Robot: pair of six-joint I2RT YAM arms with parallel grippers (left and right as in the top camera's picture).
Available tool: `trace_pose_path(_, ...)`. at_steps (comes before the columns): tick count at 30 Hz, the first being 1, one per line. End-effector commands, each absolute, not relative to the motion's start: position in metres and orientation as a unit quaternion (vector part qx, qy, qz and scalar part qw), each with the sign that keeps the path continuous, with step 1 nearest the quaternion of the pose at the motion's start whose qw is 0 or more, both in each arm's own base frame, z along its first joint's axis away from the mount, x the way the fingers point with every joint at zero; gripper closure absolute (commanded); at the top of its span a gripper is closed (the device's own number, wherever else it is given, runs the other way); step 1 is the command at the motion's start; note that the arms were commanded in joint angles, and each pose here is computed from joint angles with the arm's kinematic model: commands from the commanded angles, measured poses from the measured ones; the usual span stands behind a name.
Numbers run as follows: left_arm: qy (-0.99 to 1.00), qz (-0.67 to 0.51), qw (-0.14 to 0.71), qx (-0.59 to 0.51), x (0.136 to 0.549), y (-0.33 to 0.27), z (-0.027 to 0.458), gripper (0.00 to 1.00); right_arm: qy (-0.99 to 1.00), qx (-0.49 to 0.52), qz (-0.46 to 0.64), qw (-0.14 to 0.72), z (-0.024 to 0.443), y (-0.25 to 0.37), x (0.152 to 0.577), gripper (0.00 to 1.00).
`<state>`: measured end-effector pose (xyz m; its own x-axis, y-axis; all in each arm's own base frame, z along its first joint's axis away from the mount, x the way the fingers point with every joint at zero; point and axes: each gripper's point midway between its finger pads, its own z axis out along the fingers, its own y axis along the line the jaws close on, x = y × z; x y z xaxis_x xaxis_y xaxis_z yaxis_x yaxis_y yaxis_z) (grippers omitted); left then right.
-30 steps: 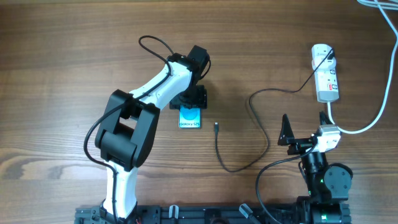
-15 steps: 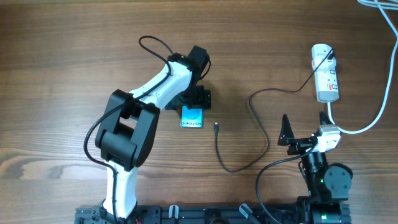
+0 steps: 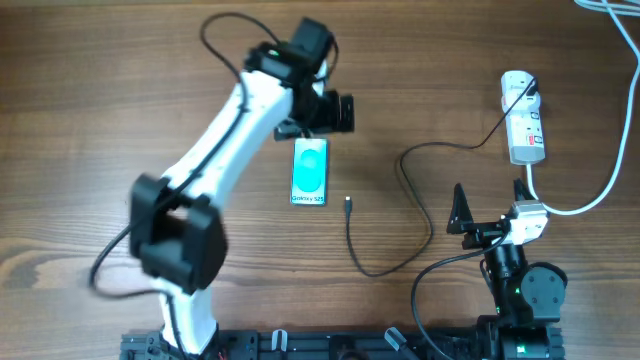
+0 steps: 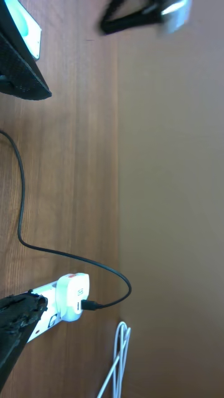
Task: Plug charger to phone and switch on socket
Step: 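Release the phone and pull the left gripper back left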
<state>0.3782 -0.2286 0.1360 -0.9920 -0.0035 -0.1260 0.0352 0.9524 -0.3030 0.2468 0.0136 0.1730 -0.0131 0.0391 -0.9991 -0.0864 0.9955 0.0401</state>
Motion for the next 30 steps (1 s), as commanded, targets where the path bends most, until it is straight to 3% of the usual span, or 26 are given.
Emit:
trace_pose_path(1,0.975,-0.174,0.139,-0.02,0.393,-0.197,0.198,0.0,0.707,-0.02,0.04,0.706,0.175,0.013,0.247,0.0)
trace_pose_path(7,0.987,-0.038,0.123,-0.096,0.387,-0.107,0.183,0.0,0.707,-0.02,0.04,0.706,0.175,0.013,0.247,0.0)
trace_pose_path(13,0.977,-0.006,0.058,-0.204,0.37,-0.048,0.134,0.0,0.707,-0.02,0.04,0.706,0.175,0.013,0.247,0.0)
trace_pose_path(30,0.956,-0.005,-0.051,-0.287,0.314,-0.025,0.059,0.0,0.707,-0.02,0.04,0.706,0.175,0.013,0.247,0.0)
